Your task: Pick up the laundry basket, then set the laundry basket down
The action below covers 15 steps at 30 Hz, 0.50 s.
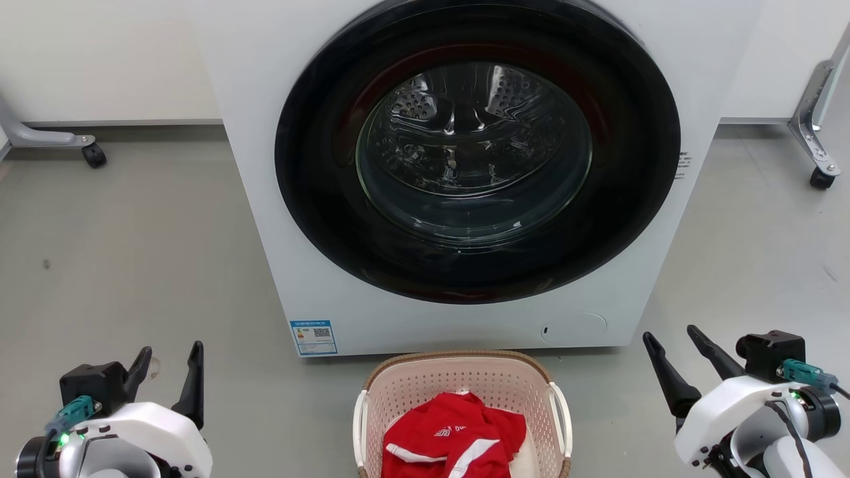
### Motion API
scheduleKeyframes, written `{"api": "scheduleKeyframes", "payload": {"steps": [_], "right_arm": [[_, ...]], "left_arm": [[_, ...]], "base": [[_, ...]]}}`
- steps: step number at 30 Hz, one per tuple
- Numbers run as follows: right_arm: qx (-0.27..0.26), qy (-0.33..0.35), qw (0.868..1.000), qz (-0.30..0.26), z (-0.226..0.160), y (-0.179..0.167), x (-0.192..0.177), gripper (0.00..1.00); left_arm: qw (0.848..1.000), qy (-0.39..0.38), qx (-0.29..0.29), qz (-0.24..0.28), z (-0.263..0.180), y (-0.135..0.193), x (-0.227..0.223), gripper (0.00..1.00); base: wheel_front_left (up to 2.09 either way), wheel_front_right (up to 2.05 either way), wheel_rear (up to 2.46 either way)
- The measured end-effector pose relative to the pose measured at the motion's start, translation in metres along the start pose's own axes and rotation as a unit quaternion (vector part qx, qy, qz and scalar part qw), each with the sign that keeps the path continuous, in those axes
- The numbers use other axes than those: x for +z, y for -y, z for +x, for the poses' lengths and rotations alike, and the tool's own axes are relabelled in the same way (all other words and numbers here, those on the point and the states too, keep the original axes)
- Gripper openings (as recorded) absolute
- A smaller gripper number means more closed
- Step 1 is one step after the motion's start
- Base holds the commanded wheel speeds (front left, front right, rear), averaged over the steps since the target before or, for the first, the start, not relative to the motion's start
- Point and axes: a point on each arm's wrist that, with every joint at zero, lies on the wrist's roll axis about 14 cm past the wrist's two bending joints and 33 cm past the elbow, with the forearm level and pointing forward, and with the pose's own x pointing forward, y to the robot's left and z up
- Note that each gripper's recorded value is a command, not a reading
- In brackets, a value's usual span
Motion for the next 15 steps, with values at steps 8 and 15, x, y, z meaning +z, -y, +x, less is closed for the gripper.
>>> {"api": "scheduleKeyframes", "payload": {"steps": [8, 15], "right_arm": [[0.001, -0.001, 1.0, 0.0, 0.0006, -0.0004, -0.0004, 1.0], [0.0, -0.002, 1.0, 0.001, 0.0012, 0.0003, -0.001, 1.0]], "left_arm": [[1.0, -0.01, -0.008, 0.002, -0.0011, 0.003, -0.0044, 1.0], [1.0, -0.01, -0.007, 0.0, -0.0003, 0.0027, -0.0045, 1.0]], "base": [[0.0, 0.0, 0.0], [0.0, 0.0, 0.0]]}}
